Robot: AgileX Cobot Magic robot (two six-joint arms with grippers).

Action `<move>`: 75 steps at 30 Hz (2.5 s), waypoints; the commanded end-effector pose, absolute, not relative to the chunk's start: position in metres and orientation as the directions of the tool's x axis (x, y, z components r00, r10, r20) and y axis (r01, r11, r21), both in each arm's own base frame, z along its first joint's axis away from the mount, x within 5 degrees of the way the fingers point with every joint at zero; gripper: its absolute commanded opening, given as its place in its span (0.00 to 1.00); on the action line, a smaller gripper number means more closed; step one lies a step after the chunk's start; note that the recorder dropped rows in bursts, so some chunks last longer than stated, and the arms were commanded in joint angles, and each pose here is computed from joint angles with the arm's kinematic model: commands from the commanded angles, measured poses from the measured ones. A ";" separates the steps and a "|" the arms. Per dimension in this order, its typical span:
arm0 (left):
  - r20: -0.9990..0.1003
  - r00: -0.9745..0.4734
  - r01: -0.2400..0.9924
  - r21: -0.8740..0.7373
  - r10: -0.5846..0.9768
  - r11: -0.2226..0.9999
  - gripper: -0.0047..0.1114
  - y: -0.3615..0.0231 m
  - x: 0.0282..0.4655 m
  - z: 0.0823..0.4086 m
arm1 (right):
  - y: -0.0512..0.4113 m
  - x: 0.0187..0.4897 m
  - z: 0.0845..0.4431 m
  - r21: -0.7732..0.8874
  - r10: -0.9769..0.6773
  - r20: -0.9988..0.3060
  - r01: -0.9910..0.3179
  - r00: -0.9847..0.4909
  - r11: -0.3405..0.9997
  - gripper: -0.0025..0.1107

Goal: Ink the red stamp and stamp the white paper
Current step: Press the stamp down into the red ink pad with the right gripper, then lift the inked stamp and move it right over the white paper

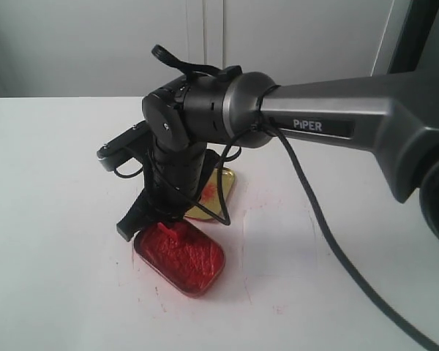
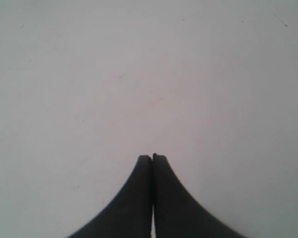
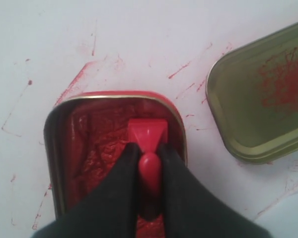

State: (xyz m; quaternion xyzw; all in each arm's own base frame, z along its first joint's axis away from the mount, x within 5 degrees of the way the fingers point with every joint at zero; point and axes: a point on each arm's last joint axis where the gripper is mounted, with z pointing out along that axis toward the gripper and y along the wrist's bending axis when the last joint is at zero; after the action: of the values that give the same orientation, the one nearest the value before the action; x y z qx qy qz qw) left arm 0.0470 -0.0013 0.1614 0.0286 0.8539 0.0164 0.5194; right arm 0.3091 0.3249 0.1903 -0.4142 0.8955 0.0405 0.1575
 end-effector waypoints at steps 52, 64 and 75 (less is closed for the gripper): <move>-0.885 -0.461 0.040 0.052 0.065 0.998 0.04 -0.002 0.047 0.159 | 0.284 0.334 0.207 0.106 -0.601 -0.287 -0.648 -0.746 0.754 0.02; -0.885 -0.461 0.040 0.052 0.065 0.998 0.04 -0.002 0.047 0.159 | 0.242 0.335 0.205 0.108 -0.536 -0.273 -0.579 -0.799 0.808 0.02; -0.885 -0.461 0.040 0.052 0.065 0.998 0.04 -0.002 0.047 0.159 | 0.191 0.325 0.212 0.103 -0.451 -0.280 -0.493 -0.848 0.864 0.02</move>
State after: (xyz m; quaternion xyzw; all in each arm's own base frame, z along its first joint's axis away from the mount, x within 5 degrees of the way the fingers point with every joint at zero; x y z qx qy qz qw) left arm 0.0470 -0.0013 0.1614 0.0286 0.8539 0.0164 0.5194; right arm 0.3287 0.2029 0.2056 -0.2524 0.9570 0.0873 0.1131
